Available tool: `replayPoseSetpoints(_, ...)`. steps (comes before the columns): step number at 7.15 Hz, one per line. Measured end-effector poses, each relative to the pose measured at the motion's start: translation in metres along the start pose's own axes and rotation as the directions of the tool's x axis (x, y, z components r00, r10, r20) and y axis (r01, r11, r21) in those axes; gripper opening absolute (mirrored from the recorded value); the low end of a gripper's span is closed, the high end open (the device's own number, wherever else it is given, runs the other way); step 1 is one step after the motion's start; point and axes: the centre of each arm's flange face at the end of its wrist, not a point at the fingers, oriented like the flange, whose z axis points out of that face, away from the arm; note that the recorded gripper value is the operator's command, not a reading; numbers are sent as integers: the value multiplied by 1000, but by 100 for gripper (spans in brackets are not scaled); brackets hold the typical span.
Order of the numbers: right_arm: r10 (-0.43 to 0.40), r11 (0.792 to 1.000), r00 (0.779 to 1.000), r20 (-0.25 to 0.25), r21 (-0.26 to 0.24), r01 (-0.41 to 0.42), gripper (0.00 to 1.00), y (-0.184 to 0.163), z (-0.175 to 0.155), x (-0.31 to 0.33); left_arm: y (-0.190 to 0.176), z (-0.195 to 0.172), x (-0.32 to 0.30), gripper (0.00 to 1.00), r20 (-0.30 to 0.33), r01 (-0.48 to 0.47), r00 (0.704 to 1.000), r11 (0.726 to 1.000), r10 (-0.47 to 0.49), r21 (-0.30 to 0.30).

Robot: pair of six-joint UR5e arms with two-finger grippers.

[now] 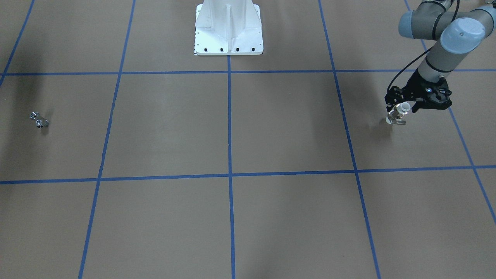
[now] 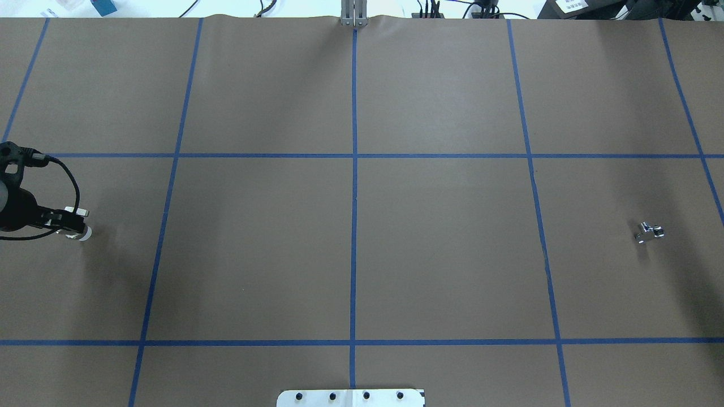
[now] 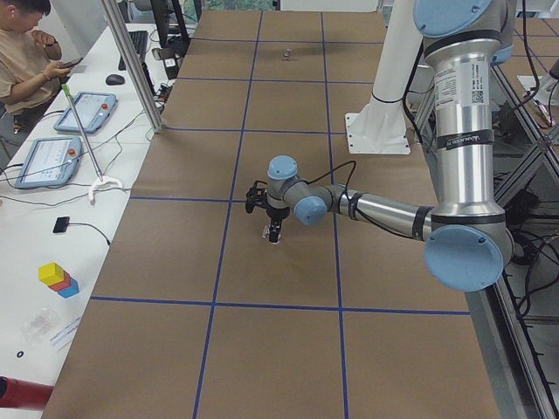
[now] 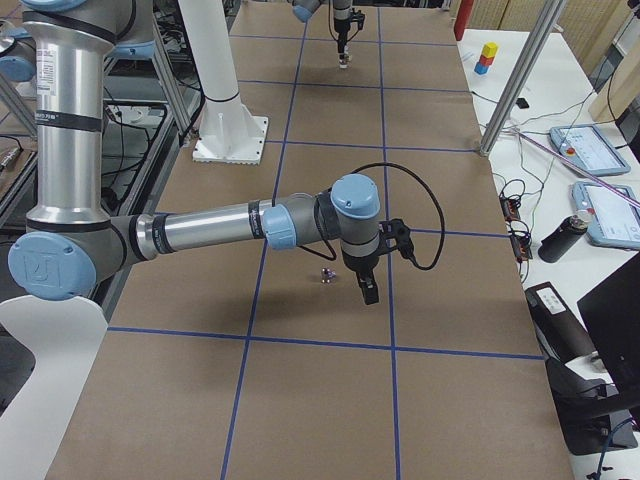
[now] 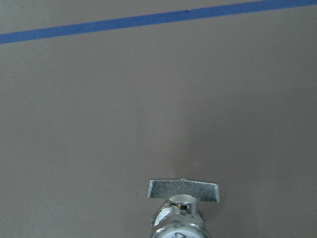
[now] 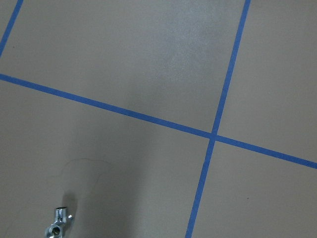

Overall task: Assemble PPR valve and pipe with both arms
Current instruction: 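Lower the left gripper onto the white PPR fitting and grasp it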

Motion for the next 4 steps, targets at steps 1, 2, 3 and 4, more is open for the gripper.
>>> replayPoseSetpoints(1, 0, 1000, 1000, 0, 0, 0, 100, 0, 0, 0, 0, 1, 0, 0, 1, -3, 1000, 1000, 3, -2)
replayPoseSetpoints(2, 0, 1000, 1000, 0, 0, 0, 100, 0, 0, 0, 1, 0, 0, 0, 1, -6, 1000, 1000, 6, -1)
replayPoseSetpoints(3, -1, 1000, 1000, 0, 1, 1, 100, -1, -1, 0, 0, -5, 4, 0, -8, -13, 1000, 1000, 13, 5)
replayPoseSetpoints(4, -1, 1000, 1000, 0, 1, 1, 100, 0, -1, -1, -1, -14, 12, 0, -26, -22, 999, 1000, 22, 14)
